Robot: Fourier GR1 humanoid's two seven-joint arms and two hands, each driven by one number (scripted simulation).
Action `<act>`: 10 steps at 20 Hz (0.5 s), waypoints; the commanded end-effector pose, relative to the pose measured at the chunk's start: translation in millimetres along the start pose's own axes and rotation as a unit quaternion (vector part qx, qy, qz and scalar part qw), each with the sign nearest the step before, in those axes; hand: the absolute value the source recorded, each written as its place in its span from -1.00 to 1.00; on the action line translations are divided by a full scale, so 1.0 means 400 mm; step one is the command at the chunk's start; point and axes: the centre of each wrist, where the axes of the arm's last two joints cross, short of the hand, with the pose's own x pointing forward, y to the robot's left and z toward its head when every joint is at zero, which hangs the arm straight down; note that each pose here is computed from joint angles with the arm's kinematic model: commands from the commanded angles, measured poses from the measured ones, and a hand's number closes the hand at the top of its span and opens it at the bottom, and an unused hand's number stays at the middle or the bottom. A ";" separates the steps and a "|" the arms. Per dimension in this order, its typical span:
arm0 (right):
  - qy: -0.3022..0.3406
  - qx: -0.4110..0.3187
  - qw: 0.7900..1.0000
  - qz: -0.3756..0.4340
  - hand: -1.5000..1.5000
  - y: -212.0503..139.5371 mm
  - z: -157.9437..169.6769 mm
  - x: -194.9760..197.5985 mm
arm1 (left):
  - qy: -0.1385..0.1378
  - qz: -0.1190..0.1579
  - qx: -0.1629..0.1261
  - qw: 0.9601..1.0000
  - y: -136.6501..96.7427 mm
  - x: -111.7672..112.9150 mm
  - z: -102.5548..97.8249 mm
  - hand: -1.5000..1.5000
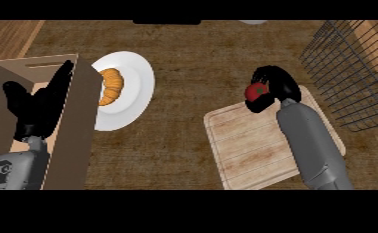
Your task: Pick the tomato from the cutting board and place it in the basket
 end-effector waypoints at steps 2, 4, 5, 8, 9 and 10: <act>0.130 -0.152 0.969 -0.148 1.00 -0.038 -0.033 0.138 | -0.008 0.002 -0.014 1.000 -0.024 0.011 -0.013 0.00; 0.132 -0.228 0.947 -0.182 1.00 -0.094 -0.046 0.214 | -0.012 0.006 -0.039 0.999 -0.059 0.011 -0.014 0.00; 0.118 -0.272 0.934 -0.197 1.00 -0.114 -0.047 0.246 | -0.020 0.001 -0.040 0.999 -0.044 0.036 -0.025 0.00; 0.105 -0.373 0.901 -0.196 1.00 -0.151 -0.053 0.343 | -0.022 -0.001 -0.055 0.998 -0.071 0.034 -0.029 0.00; 0.104 -0.393 0.894 -0.188 1.00 -0.167 -0.054 0.389 | -0.024 -0.008 -0.050 0.998 -0.065 0.043 -0.031 0.00; 0.108 -0.416 0.883 -0.189 1.00 -0.176 -0.056 0.414 | -0.025 -0.009 -0.042 0.999 -0.053 0.055 -0.040 0.00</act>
